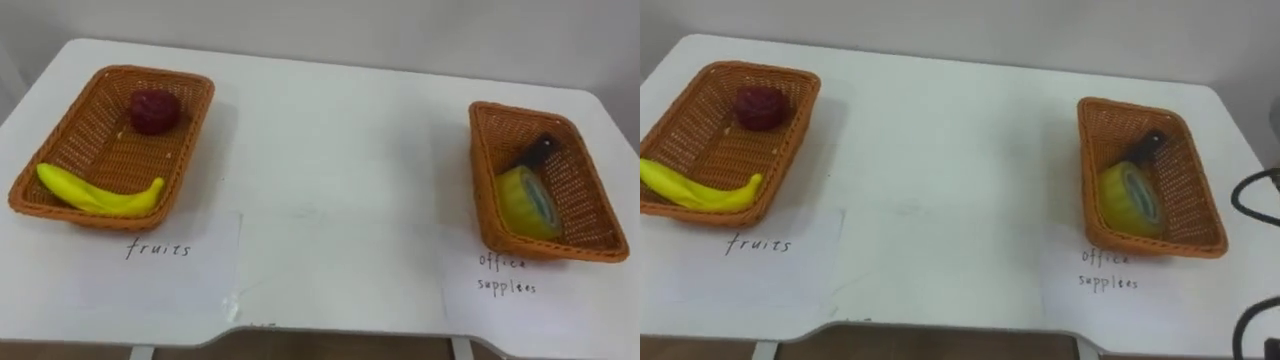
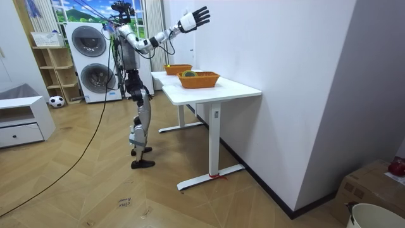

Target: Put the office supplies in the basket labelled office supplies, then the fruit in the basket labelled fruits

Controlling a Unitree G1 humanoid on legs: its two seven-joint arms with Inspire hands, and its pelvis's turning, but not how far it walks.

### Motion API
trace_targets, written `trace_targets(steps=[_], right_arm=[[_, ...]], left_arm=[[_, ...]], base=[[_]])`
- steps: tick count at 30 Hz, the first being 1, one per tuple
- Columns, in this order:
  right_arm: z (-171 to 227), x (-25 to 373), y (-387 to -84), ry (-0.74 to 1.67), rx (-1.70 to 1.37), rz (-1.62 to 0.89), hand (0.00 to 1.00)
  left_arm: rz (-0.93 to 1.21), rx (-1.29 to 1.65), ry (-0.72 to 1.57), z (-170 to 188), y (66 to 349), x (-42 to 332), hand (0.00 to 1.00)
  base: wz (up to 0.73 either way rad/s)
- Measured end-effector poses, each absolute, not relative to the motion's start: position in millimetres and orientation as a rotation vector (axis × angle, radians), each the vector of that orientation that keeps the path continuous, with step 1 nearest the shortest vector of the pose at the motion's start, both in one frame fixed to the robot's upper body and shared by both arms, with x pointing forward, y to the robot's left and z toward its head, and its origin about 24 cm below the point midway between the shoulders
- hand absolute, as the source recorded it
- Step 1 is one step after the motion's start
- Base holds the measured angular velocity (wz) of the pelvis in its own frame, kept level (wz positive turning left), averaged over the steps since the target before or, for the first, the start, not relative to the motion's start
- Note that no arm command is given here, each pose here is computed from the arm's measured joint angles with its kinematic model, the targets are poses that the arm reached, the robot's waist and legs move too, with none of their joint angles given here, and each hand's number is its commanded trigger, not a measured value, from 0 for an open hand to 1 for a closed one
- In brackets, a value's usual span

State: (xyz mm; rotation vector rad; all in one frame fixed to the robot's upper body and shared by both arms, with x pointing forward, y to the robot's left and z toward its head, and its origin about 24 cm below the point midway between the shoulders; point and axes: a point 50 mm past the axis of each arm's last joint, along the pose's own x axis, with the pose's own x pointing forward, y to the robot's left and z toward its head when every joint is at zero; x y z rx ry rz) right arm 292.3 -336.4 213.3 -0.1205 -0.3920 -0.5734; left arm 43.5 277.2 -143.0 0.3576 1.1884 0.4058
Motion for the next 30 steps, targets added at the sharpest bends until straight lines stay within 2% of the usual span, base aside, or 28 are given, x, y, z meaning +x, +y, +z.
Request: trace_targets(steps=[4, 10, 15, 24, 30], right_arm=[[199.8, 275.1, -356.1, -0.368, -0.085, -0.698, 0.0], [154.6, 242.7, -385.0, -0.221, -0.062, -0.877, 0.0], [112.7, 214.3, -411.9, -0.075, 0.101, -1.075, 0.0], [30.8, 179.8, -405.9, 0.186, 0.299, -1.266, 0.0], [8.3, 166.1, -404.1, 0.252, 0.38, -1.329, 0.0]], left_arm=[[0.415, 0.364, 1.187, -142.9, 277.2, 41.2, 0.0], [0.433, 0.35, 1.187, -143.8, 276.8, 38.5, 0.0], [0.443, 0.335, 1.219, -146.1, 274.0, 28.2, 0.0], [0.442, 0.314, 1.232, -147.5, 270.1, 26.3, 0.0], [0.467, 0.293, 1.231, -147.6, 269.8, 24.9, 0.0]], base=[[-0.1], [-0.03], [-0.07], [-0.07], [0.01]])
